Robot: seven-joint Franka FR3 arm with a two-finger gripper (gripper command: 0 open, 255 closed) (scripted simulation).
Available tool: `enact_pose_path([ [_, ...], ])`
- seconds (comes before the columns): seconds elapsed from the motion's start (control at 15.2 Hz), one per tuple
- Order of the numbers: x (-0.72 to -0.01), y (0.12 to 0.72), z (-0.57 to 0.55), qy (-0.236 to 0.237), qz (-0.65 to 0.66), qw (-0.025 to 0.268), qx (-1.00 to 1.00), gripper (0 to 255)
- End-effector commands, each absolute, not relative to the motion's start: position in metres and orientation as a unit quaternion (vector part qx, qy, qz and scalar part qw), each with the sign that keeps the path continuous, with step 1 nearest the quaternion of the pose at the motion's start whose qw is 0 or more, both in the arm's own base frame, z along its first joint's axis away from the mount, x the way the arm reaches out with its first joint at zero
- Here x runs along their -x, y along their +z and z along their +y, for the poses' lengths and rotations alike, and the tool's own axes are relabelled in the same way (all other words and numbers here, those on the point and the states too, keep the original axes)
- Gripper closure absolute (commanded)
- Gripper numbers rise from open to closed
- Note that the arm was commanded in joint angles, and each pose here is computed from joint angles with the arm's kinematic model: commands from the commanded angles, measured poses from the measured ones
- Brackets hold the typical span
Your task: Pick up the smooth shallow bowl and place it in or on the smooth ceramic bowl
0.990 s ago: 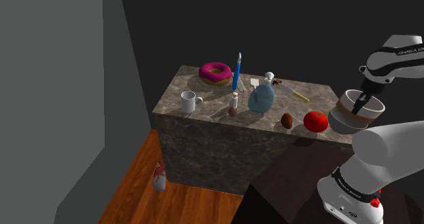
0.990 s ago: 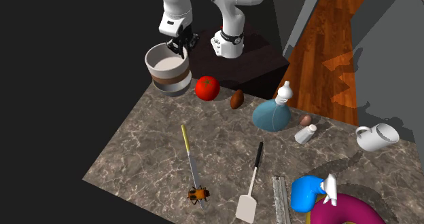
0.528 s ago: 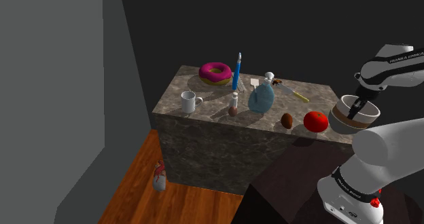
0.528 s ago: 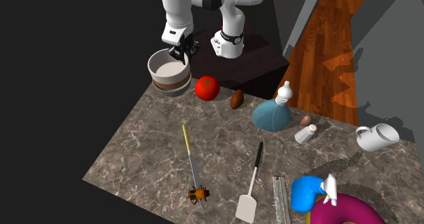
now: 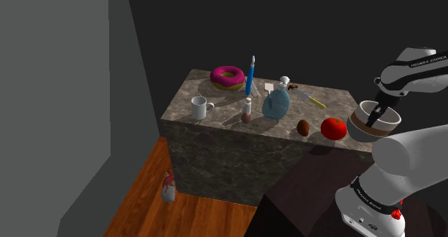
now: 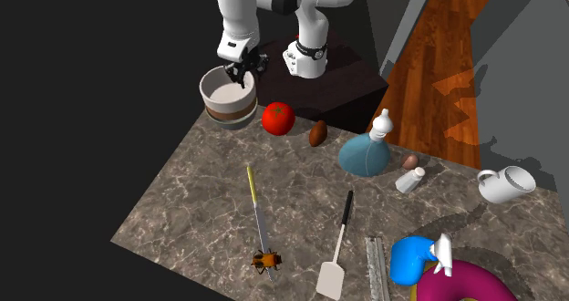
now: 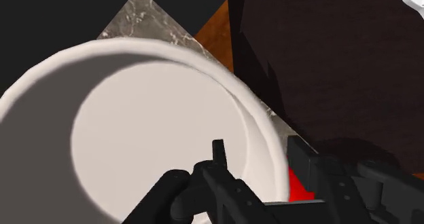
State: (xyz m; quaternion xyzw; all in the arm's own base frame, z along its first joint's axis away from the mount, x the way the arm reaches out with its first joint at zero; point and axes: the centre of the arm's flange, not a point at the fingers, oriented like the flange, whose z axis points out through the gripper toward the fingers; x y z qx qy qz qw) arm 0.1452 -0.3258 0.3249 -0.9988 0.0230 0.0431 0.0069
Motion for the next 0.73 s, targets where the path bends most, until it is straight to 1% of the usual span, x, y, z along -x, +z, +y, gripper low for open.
enact_pose_path([
  [0.0, -0.145, 0.324, -0.326, 0.044, 0.023, 0.007, 0.999, 0],
  [0.26, -0.145, 0.325, -0.326, 0.044, 0.023, 0.007, 0.999, 0],
  [0.53, -0.149, 0.374, -0.327, 0.044, 0.023, 0.007, 0.999, 0],
  [0.66, -0.149, 0.374, -0.327, 0.044, 0.023, 0.007, 0.999, 0],
])
